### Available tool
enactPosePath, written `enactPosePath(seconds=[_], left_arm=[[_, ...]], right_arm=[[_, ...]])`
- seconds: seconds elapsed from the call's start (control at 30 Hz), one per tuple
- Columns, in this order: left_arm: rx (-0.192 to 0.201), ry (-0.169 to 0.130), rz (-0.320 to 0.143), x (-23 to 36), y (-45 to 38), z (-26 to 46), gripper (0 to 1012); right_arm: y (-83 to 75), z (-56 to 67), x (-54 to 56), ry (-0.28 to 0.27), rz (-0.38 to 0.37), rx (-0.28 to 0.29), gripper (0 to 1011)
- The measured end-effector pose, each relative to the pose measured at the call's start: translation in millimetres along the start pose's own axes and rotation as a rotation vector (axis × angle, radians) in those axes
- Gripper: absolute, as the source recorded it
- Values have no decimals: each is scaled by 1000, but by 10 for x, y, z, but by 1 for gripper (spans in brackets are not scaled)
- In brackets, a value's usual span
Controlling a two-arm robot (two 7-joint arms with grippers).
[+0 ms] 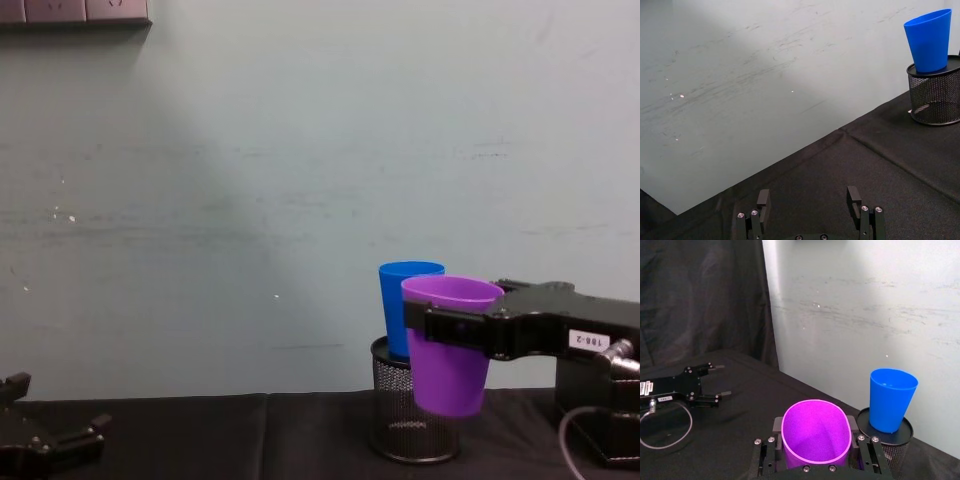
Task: Pick up one cup with a gripper and tap it against the other cup.
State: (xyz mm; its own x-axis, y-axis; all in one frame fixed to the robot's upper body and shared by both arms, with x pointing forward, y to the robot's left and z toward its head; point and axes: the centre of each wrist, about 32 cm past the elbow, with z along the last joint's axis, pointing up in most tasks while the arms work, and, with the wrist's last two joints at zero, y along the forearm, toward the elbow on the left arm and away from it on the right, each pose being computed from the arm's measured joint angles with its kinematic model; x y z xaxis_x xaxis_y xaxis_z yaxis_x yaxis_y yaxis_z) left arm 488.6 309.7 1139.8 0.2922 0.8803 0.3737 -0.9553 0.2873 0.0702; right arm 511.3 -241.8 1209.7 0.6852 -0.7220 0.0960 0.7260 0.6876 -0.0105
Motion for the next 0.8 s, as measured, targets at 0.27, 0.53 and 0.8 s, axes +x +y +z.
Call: enactPosePath(seconds=[0.27,0.53,0.8], left_arm=[[0,0,0,0,0,0,1000],[0,0,0,0,0,0,1000],[0,0,0,0,0,0,1000]], right_arm=[[100,-105,92,11,-16,-9,730],[348,-148,251,-8,-43,-10,731],[628,-173,350,2,-44,-25,730]])
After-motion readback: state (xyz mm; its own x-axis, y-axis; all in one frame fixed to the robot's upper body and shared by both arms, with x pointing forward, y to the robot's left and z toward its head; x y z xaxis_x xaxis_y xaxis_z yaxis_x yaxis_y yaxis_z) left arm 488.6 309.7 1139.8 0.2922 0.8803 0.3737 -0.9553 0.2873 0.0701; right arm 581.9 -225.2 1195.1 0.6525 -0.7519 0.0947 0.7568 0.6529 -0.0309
